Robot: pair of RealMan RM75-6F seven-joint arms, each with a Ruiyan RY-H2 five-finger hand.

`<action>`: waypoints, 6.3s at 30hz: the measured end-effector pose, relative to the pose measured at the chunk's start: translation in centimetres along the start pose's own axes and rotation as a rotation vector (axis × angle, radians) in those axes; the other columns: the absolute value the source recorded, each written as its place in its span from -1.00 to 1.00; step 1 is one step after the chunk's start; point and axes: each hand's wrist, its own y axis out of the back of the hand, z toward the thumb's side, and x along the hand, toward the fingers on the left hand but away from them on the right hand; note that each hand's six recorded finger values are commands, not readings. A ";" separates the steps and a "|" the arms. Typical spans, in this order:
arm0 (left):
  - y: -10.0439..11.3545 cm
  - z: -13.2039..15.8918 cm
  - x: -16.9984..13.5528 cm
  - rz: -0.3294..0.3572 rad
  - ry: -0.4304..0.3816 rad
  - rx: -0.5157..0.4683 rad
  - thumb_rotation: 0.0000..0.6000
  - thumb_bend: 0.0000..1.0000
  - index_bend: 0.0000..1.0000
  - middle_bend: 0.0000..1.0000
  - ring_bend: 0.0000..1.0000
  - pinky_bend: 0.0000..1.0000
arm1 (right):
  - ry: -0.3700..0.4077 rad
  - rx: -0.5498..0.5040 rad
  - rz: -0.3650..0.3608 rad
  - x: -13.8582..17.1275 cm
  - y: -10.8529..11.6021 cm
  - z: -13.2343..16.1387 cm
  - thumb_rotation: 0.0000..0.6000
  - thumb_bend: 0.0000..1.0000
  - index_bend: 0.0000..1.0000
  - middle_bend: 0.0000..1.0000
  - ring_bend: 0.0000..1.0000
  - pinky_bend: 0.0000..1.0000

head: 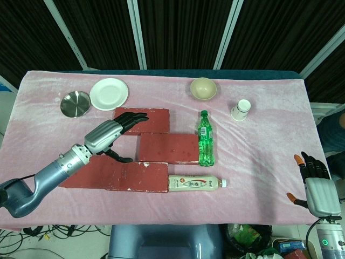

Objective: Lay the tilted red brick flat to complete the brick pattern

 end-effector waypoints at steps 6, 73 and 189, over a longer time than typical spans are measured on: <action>-0.3 -0.2 -0.1 0.001 0.006 -0.003 1.00 -0.84 -1.00 -1.00 -1.00 -1.00 | 0.005 0.001 -0.002 0.1 0.0 0.1 1.00 -0.92 -1.00 -1.00 -1.00 -0.84; -6.0 -12.7 -17.9 -0.224 0.515 0.190 1.00 -0.97 -1.00 -1.00 -1.00 -1.00 | 0.007 0.013 -0.005 0.3 0.3 -0.1 1.00 -0.92 -1.00 -1.00 -1.00 -0.84; -2.1 -12.0 -2.7 -0.338 0.662 0.549 1.00 -0.51 -0.48 -0.42 -1.00 -1.00 | -0.014 0.017 0.052 0.3 -0.2 -0.2 1.00 -0.92 -1.00 -1.00 -1.00 -0.84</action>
